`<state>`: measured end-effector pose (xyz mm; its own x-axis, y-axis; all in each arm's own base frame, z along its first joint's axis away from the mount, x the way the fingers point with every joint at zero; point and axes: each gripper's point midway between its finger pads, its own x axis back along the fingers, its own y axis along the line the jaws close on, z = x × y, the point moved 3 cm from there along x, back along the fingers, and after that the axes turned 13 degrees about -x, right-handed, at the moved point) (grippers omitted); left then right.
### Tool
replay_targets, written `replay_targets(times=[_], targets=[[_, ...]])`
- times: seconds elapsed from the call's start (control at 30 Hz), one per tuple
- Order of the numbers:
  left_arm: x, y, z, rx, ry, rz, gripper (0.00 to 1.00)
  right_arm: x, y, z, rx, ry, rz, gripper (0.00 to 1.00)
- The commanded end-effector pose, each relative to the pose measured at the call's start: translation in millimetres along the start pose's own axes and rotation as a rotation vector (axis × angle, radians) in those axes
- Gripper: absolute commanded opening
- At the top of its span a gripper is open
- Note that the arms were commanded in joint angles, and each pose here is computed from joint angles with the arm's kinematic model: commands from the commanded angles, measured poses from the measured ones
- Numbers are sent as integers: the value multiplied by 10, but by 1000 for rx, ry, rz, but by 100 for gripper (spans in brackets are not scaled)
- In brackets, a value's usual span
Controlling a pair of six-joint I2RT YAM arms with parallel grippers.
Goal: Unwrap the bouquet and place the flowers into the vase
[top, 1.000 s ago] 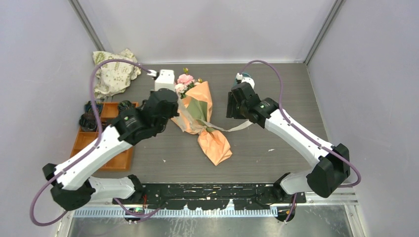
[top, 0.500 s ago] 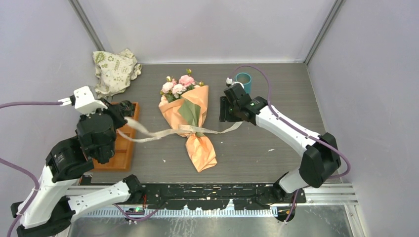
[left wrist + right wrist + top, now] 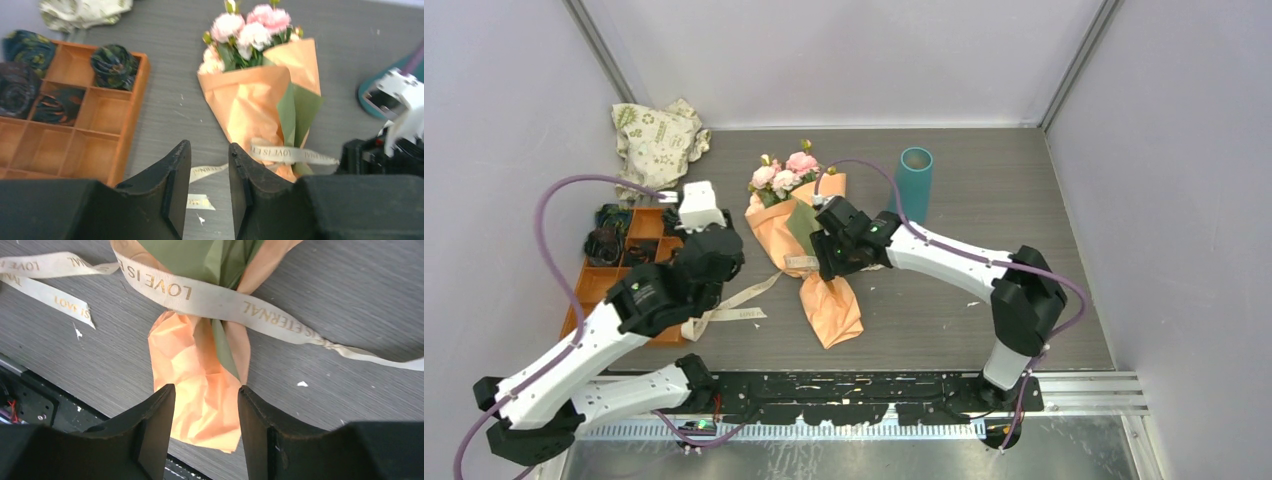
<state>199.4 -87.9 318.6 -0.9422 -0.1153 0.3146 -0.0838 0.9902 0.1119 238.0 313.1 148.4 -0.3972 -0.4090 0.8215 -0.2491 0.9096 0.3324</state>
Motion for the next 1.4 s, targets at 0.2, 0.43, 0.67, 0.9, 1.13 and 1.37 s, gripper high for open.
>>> replay_targets(times=[0.2,0.43,0.67,0.9,1.13,1.37], targets=[[-271,-940,447,70,127,269,14,-543,1,-181,48,-22,82,54],[-420,-1322,875,88,210,358,3,-697,-93,-404,-2,-69,124,54],[-544,-1595,1180,133,222,434,1,-869,-59,-372,-55,-12,74,40],[-632,-1822,1372,134,269,475,0,-921,-73,-321,-90,2,73,4],[-720,-1986,1503,99,311,490,0,-657,44,-456,-114,-52,24,1],[-858,-1976,1759,91,356,410,3,-354,0,-555,-114,-109,54,1]])
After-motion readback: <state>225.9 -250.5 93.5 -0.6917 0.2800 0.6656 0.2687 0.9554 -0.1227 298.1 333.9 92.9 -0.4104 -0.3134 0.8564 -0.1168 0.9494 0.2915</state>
